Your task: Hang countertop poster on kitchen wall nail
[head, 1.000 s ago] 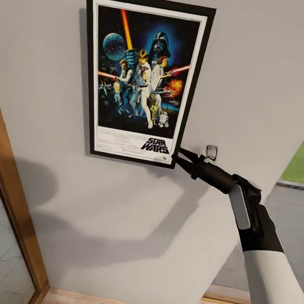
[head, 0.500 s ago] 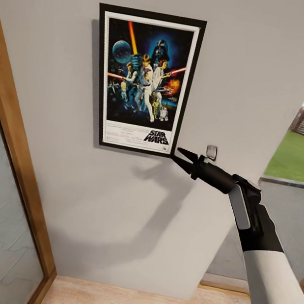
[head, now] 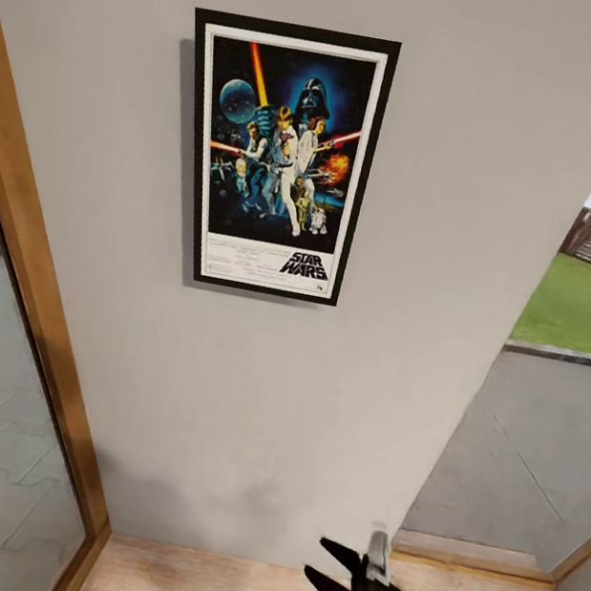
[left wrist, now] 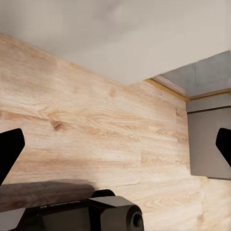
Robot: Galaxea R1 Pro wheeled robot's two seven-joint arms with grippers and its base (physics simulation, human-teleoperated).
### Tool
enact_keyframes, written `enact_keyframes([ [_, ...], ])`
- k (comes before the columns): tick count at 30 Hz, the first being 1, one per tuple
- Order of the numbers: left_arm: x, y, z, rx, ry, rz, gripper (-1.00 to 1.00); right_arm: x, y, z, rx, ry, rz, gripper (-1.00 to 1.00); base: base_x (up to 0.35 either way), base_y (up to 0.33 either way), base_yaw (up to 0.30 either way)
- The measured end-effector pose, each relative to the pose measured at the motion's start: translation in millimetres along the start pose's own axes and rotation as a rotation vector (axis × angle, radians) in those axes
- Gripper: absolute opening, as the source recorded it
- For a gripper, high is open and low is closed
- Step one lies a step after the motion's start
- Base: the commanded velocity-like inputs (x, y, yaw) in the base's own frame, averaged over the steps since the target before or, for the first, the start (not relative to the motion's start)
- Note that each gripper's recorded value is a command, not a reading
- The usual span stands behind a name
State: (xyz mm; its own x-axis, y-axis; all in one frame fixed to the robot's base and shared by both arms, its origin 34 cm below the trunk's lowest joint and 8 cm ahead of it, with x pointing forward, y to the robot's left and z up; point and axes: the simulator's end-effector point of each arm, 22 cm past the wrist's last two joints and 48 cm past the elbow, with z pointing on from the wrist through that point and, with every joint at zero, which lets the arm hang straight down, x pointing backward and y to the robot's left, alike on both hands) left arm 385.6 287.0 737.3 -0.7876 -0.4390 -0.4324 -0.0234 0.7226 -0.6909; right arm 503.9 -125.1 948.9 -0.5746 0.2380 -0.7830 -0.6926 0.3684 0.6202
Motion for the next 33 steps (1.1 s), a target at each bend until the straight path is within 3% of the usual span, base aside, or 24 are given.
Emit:
enact_keyframes([
  [1,0,0,0.1,-0.001,0.0,0.0,1.0,34,-20,-21.3,0.065,0.027,0.043,1.0,0.0,0.0,0.0],
  [3,1,1,0.5,-0.008,0.001,0.0,1.0,76,-36,-46.8,0.137,0.058,0.096,1.0,0.0,0.0,0.0],
  [10,2,15,0.6,-0.074,0.004,0.001,1.0,150,-52,-90.6,0.281,0.129,0.245,1.0,0.0,0.0,0.0],
  [12,2,19,0.6,-0.094,0.005,0.001,1.0,173,-65,-107.0,0.38,0.161,0.283,1.0,0.0,0.0,0.0],
  [16,3,31,0.0,-0.147,0.007,0.002,1.0,187,-87,-122.1,0.512,0.188,0.29,1.0,0.0,0.0,0.0],
  [19,9,52,0.2,-0.267,0.012,-0.002,1.0,199,-117,-143.8,0.689,0.217,0.284,1.0,0.0,0.0,0.0],
  [22,14,62,2.0,-0.339,0.016,-0.007,1.0,204,-131,-156.9,0.783,0.234,0.277,1.0,0.0,0.0,0.0],
  [23,18,68,3.0,-0.386,0.02,-0.01,1.0,208,-138,-165.8,0.843,0.245,0.275,1.0,0.0,0.0,0.0],
  [28,30,80,4.7,-0.505,0.03,-0.02,1.0,237,-150,-204.0,1.029,0.308,0.305,1.0,0.0,0.0,0.0],
  [33,35,90,1.3,-0.578,0.034,-0.023,1.0,280,-141,-239.6,1.182,0.395,0.365,1.0,0.0,0.0,0.0],
])
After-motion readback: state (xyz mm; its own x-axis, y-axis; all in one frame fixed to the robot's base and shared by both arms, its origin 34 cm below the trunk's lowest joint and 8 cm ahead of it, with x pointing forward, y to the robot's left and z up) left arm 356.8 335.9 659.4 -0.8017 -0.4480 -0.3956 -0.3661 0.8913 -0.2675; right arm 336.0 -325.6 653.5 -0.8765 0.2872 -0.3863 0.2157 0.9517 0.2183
